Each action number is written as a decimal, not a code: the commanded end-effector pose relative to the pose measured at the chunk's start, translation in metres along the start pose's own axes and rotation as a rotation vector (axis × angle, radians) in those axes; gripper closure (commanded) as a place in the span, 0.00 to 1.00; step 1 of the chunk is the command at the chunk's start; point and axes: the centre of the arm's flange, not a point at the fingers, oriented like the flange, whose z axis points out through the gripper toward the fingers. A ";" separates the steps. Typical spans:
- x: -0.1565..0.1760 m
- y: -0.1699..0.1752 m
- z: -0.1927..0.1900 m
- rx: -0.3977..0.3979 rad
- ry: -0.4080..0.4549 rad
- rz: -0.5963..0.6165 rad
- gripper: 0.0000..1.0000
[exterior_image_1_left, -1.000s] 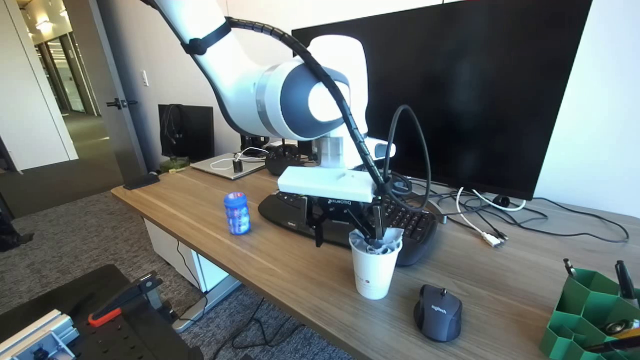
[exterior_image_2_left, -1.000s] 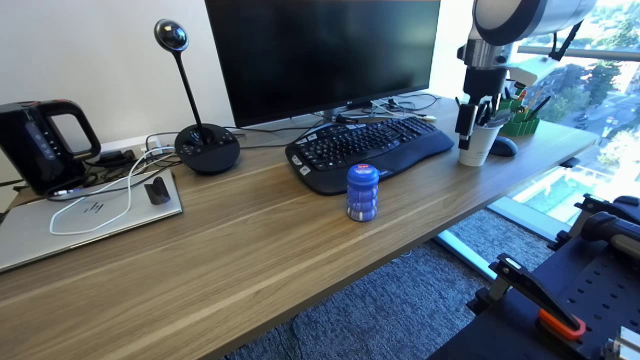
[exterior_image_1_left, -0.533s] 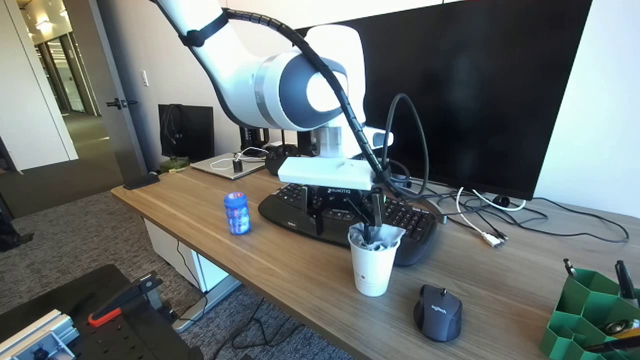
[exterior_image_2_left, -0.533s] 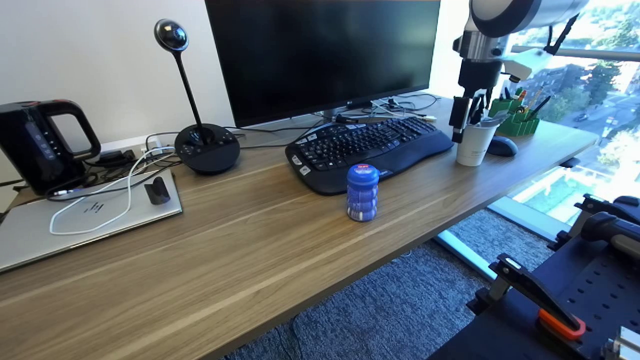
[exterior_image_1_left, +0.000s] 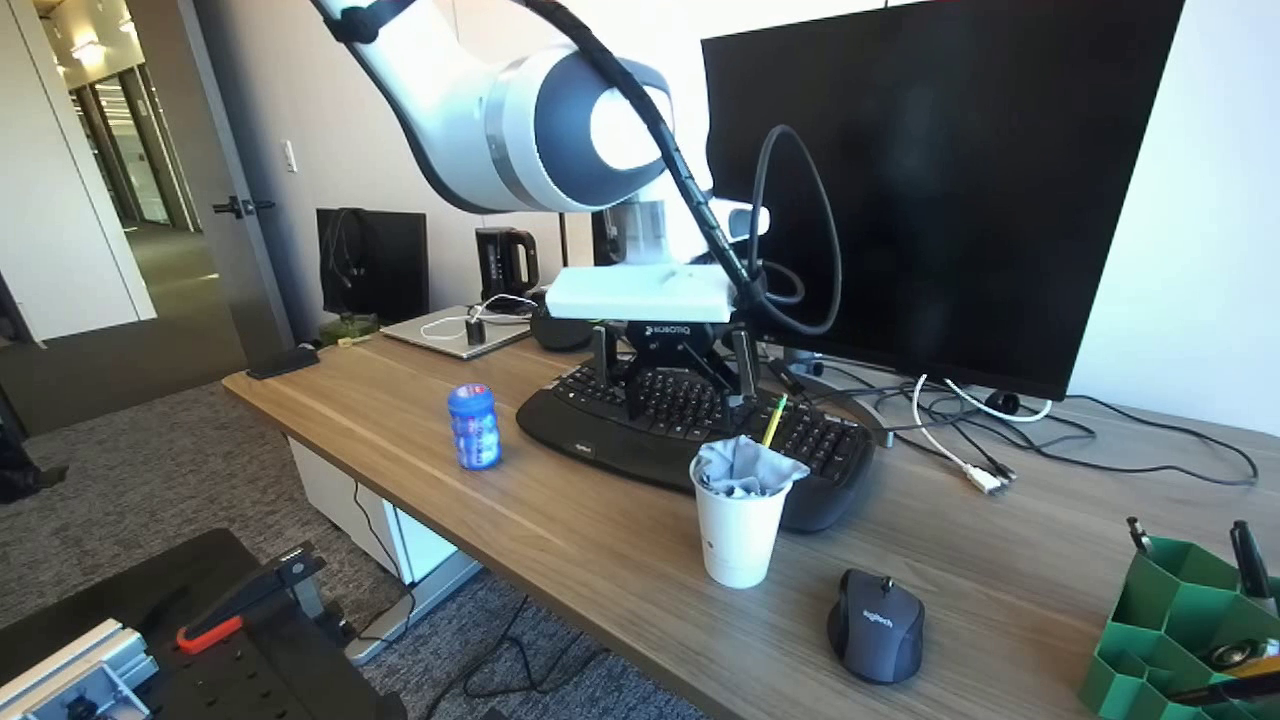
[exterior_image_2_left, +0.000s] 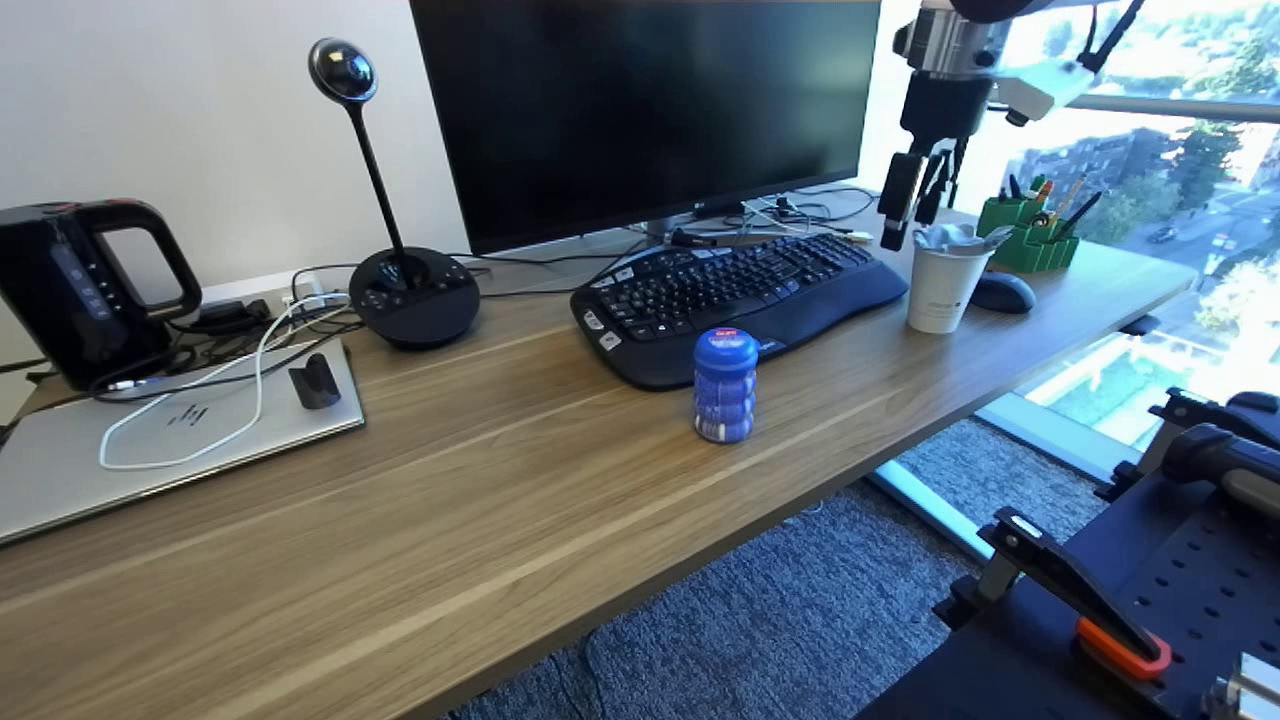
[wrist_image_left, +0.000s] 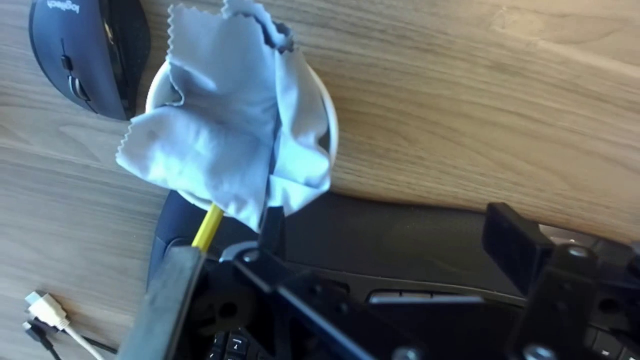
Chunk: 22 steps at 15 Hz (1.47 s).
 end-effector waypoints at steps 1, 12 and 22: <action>-0.007 0.000 -0.010 0.014 0.035 -0.018 0.00; -0.023 -0.004 -0.021 0.026 0.021 -0.003 0.00; -0.055 -0.014 -0.046 0.018 0.006 0.023 0.00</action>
